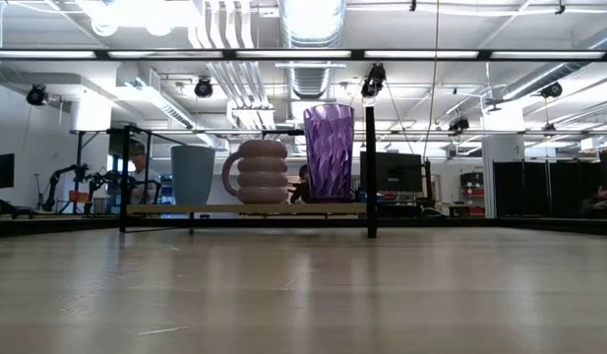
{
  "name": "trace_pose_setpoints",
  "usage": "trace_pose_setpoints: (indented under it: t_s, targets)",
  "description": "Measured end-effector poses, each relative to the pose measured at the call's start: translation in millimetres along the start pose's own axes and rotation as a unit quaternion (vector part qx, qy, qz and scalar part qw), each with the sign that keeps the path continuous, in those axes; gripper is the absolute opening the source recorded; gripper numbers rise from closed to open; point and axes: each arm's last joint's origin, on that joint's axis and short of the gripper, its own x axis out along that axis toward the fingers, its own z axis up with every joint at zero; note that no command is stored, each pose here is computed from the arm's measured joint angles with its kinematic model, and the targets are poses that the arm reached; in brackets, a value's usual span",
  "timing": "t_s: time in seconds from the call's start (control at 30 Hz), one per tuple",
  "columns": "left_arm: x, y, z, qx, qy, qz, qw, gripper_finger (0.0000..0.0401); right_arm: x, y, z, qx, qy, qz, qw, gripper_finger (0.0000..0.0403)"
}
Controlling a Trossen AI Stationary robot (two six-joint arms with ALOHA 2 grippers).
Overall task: Stack small to large cups/mugs on shelf
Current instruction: Return to Home Position
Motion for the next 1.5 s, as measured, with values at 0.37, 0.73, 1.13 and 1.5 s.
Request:
trace_pose_setpoints:
  t_s: [0.37,0.73,1.13,1.5]
  targets:
    - [26,8,8,0.000,-0.091,0.026,0.996,0.0052,29,-20,-28,0.001,-0.195,0.220,0.956,0.0068]
    - [82,25,6,-0.005,-0.107,0.093,0.990,0.0052,109,-130,-29,0.046,-0.197,0.280,0.938,0.0068]
    - [39,20,-40,-0.094,-0.138,0.144,0.975,0.0052,65,-145,-54,0.053,-0.320,0.245,0.914,0.0067]
    - [72,28,-130,-0.131,-0.282,0.097,0.946,0.0052,133,-123,-120,0.151,-0.331,0.237,0.901,0.0067]
